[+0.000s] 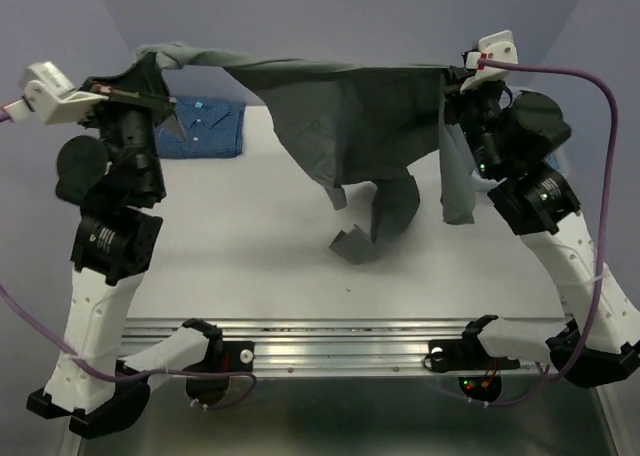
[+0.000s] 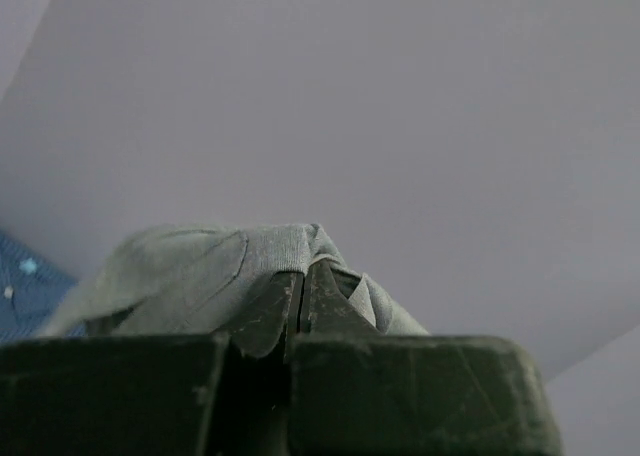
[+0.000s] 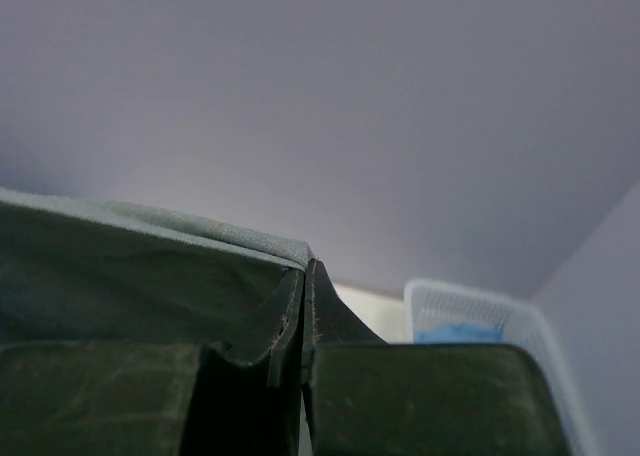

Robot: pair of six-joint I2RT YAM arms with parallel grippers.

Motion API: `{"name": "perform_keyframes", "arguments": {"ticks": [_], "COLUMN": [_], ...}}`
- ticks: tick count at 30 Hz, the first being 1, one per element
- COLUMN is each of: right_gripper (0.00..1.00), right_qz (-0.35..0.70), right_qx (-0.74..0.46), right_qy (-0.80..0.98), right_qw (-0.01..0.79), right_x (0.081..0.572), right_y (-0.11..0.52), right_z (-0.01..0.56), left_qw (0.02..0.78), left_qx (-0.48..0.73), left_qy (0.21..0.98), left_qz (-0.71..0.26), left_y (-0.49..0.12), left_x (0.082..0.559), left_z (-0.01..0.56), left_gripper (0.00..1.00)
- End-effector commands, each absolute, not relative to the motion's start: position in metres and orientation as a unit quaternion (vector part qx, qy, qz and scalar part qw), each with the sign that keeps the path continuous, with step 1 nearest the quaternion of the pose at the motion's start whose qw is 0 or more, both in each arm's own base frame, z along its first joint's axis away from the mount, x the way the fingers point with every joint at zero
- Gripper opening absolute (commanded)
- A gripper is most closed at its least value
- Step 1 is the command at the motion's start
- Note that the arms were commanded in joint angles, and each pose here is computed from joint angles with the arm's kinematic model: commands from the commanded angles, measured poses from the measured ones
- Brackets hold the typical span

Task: Fold and stack the long sleeve shirts
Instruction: Flatten the shirt out

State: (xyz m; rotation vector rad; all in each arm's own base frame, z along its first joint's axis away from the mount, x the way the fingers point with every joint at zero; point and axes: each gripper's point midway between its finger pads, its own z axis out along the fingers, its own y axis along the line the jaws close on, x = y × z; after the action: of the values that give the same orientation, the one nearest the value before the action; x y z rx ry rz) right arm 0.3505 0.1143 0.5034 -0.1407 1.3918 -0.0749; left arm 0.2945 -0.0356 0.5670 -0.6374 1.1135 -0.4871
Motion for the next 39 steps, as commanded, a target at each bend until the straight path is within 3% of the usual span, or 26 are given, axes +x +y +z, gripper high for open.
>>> {"name": "perform_keyframes", "arguments": {"ticks": [1,5,8,12,15,17,22,25,26,28,29,30,32,33,34,35,36,37,39], "right_gripper": [0.01,0.01,0.01,0.01,0.01,0.01,0.01,0.01,0.01,0.01,0.01,0.01,0.02,0.09,0.31,0.41,0.86,1.0,1.0], "right_qz": [-0.097,-0.072,-0.028,0.01,-0.003,-0.025,-0.059,-0.088,-0.104,-0.105,-0.095,-0.046,0.009,0.025,0.039,0.058,0.06,0.064,0.066], "right_qx": [-0.269,-0.348,-0.396,-0.457,-0.451,-0.434,-0.433,-0.441,-0.437,-0.468,-0.473,-0.509,-0.502,-0.499,-0.477,-0.451,-0.447,-0.441,-0.431], "right_qy": [0.583,0.512,0.408,0.309,0.316,0.354,0.462,0.55,0.576,0.626,0.633,0.648,0.665,0.682,0.702,0.748,0.756,0.762,0.753], "right_qw": [0.76,0.782,0.822,0.834,0.835,0.828,0.771,0.704,0.683,0.615,0.606,0.565,0.554,0.534,0.528,0.483,0.475,0.469,0.494], "right_x": [0.312,0.254,0.18,0.119,0.122,0.152,0.243,0.309,0.326,0.364,0.378,0.391,0.421,0.432,0.447,0.467,0.477,0.484,0.497], "right_y": [0.114,0.115,0.113,0.122,0.117,0.117,0.139,0.154,0.151,0.152,0.151,0.159,0.143,0.14,0.14,0.14,0.142,0.143,0.148], "right_z": [0.55,0.595,0.648,0.663,0.662,0.65,0.582,0.511,0.491,0.419,0.399,0.342,0.297,0.269,0.26,0.217,0.213,0.211,0.235], "left_qw": [0.862,0.893,0.913,0.931,0.933,0.932,0.914,0.883,0.859,0.848,0.835,0.82,0.77,0.746,0.725,0.681,0.668,0.656,0.65], "left_qx": [-0.312,-0.29,-0.258,-0.2,-0.194,-0.201,-0.267,-0.303,-0.328,-0.326,-0.303,-0.289,-0.282,-0.278,-0.273,-0.243,-0.227,-0.224,-0.207], "left_qy": [0.347,0.275,0.22,0.171,0.159,0.169,0.252,0.346,0.39,0.417,0.458,0.493,0.572,0.604,0.632,0.69,0.708,0.72,0.729], "left_qz": [-0.199,-0.207,-0.225,-0.253,-0.259,-0.25,-0.173,-0.094,-0.053,-0.008,-0.031,-0.031,-0.015,-0.015,-0.014,-0.022,-0.031,-0.038,-0.066], "left_y": [0.034,0.057,0.066,0.062,0.063,0.061,0.061,0.046,0.04,0.044,0.027,0.027,0.04,0.039,0.036,0.021,0.012,0.007,-0.007], "left_x": [0.189,0.116,0.065,0.016,0.006,0.02,0.108,0.202,0.248,0.295,0.35,0.381,0.465,0.49,0.512,0.546,0.558,0.567,0.576], "left_z": [0.675,0.732,0.762,0.788,0.793,0.79,0.762,0.72,0.687,0.656,0.622,0.596,0.517,0.486,0.458,0.413,0.399,0.389,0.384], "left_gripper": [0.0,0.0,0.0,0.0,0.0,0.0,0.0,0.0,0.0,0.0,0.0,0.0,0.0,0.03,0.24,0.97,0.99,0.99,0.99]}}
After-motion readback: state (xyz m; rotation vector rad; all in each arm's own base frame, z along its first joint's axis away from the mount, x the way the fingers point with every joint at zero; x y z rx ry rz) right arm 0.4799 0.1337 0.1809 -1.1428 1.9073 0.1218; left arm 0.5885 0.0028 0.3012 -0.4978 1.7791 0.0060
